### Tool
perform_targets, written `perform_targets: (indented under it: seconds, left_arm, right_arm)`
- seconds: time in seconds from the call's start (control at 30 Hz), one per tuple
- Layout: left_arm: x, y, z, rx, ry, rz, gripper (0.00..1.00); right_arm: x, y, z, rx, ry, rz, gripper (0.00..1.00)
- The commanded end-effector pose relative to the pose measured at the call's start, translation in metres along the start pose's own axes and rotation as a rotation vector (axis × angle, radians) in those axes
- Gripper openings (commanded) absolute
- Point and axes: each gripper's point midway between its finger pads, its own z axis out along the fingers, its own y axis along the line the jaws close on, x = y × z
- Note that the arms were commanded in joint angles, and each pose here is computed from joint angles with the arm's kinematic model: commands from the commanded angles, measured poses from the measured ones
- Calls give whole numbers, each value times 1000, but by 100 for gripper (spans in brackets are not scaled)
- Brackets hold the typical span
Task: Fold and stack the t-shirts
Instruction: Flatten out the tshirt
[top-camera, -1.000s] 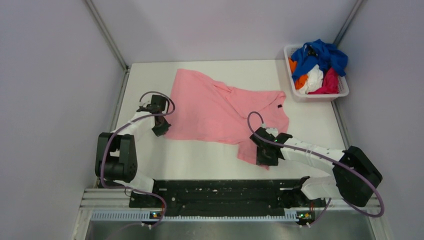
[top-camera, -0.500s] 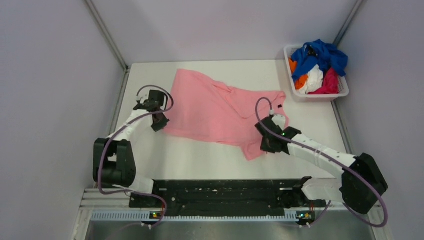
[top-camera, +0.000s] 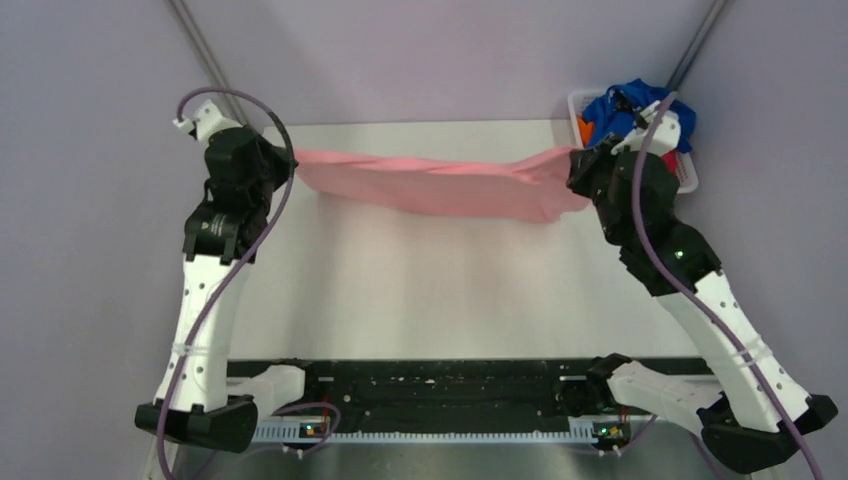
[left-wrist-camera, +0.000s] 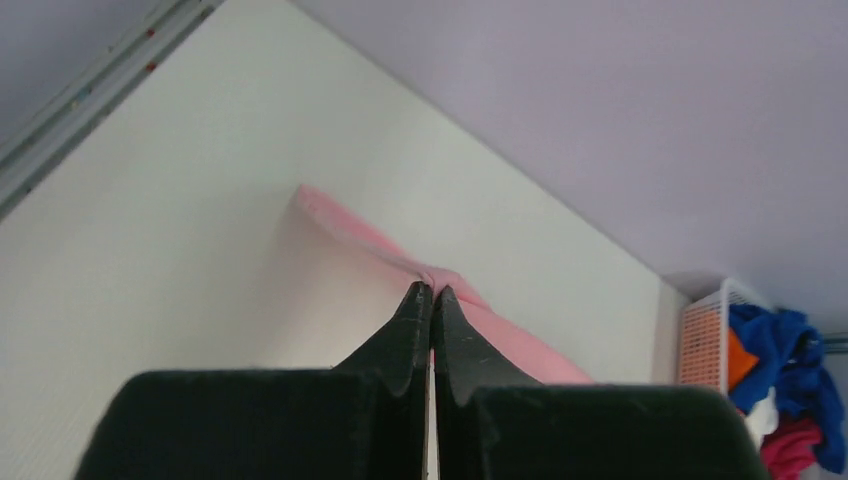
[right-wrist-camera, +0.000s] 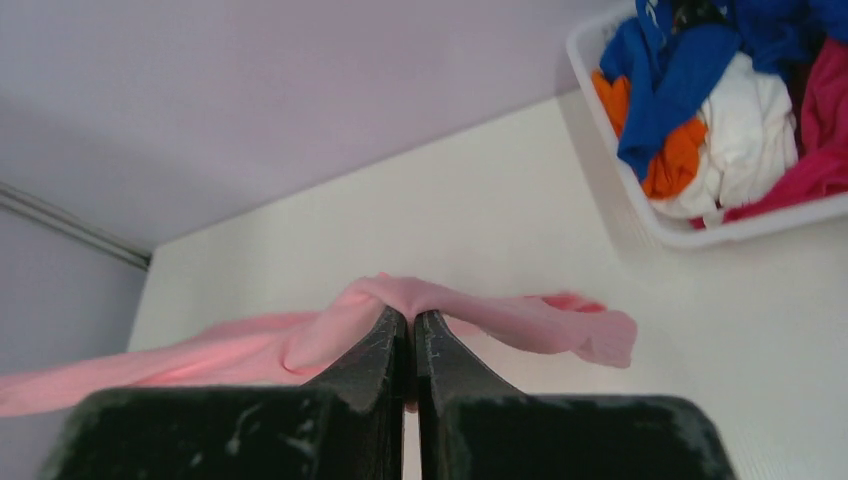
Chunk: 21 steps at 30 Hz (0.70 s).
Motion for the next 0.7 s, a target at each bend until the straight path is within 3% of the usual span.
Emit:
perform_targets:
  seconds: [0.0,0.27,0.67]
  left_arm:
    - [-72,-29,-61,139,-197,-24,0]
    - [-151,-42,-161,257,-421,-20,0]
    - [-196,-41,-289,476,-640,-53,0]
  right_arm:
    - [-103,38,-43,-193,-204,-13,0]
    - [-204,88,-141,-553,-368,-49,0]
    - [-248,102,-255,-900,-497,-84,0]
